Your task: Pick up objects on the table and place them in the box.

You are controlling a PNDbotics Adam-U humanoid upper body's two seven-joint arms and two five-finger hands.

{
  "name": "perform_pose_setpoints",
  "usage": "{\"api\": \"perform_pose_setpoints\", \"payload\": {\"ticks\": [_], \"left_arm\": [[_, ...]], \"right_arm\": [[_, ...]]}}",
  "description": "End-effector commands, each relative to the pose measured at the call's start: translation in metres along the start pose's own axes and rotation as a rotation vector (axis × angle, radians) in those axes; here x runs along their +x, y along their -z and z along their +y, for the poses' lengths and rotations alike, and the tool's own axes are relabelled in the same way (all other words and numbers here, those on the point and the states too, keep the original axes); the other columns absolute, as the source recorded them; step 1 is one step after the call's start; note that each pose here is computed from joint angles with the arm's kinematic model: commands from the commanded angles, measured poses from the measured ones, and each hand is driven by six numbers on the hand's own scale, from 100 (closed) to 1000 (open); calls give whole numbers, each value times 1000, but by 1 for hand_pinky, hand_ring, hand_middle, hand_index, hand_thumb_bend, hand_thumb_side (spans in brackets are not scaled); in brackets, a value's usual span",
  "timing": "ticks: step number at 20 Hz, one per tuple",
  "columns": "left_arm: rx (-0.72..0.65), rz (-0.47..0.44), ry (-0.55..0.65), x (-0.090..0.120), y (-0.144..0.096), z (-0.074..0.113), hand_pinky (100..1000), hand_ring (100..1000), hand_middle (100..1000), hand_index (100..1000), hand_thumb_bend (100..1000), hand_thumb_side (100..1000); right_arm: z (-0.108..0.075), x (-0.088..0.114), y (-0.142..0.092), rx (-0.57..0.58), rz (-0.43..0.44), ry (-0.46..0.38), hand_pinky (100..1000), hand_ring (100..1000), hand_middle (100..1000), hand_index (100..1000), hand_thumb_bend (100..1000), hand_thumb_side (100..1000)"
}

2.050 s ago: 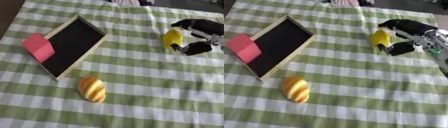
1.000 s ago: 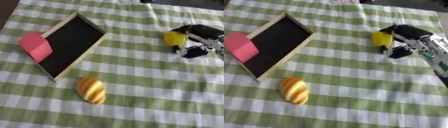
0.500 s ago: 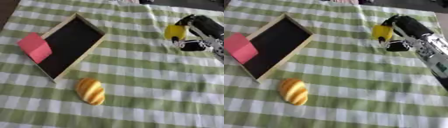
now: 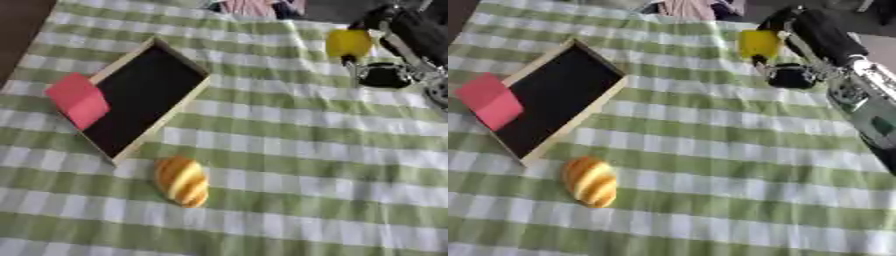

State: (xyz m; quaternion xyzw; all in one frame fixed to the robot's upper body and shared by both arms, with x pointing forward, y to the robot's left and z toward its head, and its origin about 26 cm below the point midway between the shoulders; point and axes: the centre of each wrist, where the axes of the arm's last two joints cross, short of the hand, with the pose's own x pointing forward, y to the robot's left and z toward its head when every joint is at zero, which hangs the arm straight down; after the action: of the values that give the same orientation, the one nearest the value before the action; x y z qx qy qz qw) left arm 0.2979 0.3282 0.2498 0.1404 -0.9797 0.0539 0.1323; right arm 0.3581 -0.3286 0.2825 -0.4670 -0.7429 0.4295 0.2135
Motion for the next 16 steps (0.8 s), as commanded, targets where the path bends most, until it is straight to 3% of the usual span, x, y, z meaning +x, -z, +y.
{"api": "perform_pose_setpoints", "payload": {"ticks": [1,4,8,10,13,16], "left_arm": [[-27,-45,-1,7,10,0,695,771,714,829,100,561],[-49,-81,-27,8,15,-7,700,773,716,832,100,500],[-95,-158,-85,11,25,-22,709,778,717,835,100,408],[-116,-198,-125,13,31,-32,712,780,717,837,114,377],[-156,-246,-198,17,38,-48,715,781,717,838,130,351],[-181,-279,-258,21,44,-60,716,782,718,838,139,344]], "right_arm": [[-29,22,14,-57,-107,-9,719,618,432,427,100,100],[-34,47,32,-89,-195,10,716,615,430,426,130,100],[-27,78,58,-92,-306,46,714,614,428,425,147,100],[-24,90,71,-99,-343,75,714,616,427,421,115,100],[-18,100,86,-101,-377,87,713,612,430,424,173,100],[-6,102,97,-87,-384,64,714,613,433,430,126,100]]}}
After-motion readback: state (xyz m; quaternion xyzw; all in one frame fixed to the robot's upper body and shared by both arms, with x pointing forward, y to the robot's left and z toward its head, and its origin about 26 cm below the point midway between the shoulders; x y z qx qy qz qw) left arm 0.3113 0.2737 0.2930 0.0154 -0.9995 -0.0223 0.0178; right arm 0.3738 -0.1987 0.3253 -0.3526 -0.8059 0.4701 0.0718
